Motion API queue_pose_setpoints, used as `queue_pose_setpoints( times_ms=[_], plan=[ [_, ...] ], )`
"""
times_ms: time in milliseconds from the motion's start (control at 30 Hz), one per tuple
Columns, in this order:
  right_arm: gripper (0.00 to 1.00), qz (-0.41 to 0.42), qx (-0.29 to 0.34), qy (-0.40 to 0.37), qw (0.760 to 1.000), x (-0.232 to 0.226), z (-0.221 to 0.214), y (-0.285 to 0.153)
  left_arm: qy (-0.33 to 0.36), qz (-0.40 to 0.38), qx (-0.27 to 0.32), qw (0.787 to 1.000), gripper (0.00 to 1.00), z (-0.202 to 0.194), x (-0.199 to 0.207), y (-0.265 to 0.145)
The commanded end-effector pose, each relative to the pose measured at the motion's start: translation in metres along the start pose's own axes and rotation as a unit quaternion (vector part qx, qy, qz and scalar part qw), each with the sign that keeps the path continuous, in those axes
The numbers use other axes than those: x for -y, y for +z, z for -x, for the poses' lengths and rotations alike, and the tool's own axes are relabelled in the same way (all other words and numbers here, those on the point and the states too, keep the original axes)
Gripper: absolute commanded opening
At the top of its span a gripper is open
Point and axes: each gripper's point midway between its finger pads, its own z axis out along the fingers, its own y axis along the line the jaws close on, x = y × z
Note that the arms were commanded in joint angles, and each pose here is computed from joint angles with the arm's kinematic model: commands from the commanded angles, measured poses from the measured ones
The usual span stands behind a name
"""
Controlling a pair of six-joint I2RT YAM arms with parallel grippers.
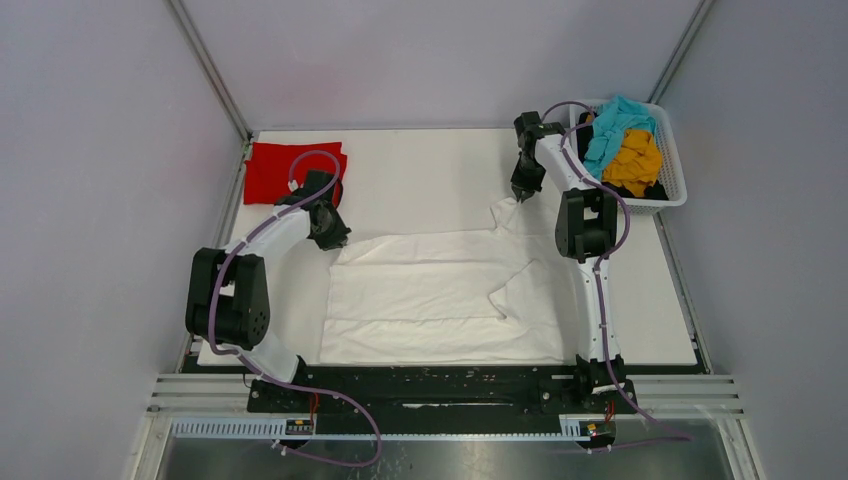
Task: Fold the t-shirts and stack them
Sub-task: Grab the side of the flattened tshirt furthest away from the robot with both arms, then fold the other side of the tshirt into a rectangle
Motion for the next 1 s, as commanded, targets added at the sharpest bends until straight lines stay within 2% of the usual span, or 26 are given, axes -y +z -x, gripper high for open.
queue_pose_setpoints(
  times_ms=[0,133,333,567,967],
  plan=[
    [0.15,-0.001,0.009,-0.003,1.000,-0.001,0.007,-0.002,-0.004,-0.020,0.029,0.999,0.00,0.012,0.009,-0.013],
    [0.00,0.031,0.030,-0.016,0.999,-0.011,0.017,-0.010,-0.003,-0.023,0.031,0.999,0.00,0.012,0.009,-0.017],
    [0.00,0.090,0.092,-0.073,0.989,-0.023,0.030,-0.048,0.000,-0.028,0.037,0.999,0.00,0.011,0.009,-0.024],
    [0.00,0.153,0.103,-0.133,0.974,-0.018,-0.016,-0.085,0.008,-0.038,0.040,0.998,0.00,0.003,0.010,-0.032],
    [0.00,0.115,0.123,-0.199,0.965,0.030,-0.094,-0.131,0.006,-0.044,0.043,0.998,0.00,-0.029,-0.011,-0.046]
  ],
)
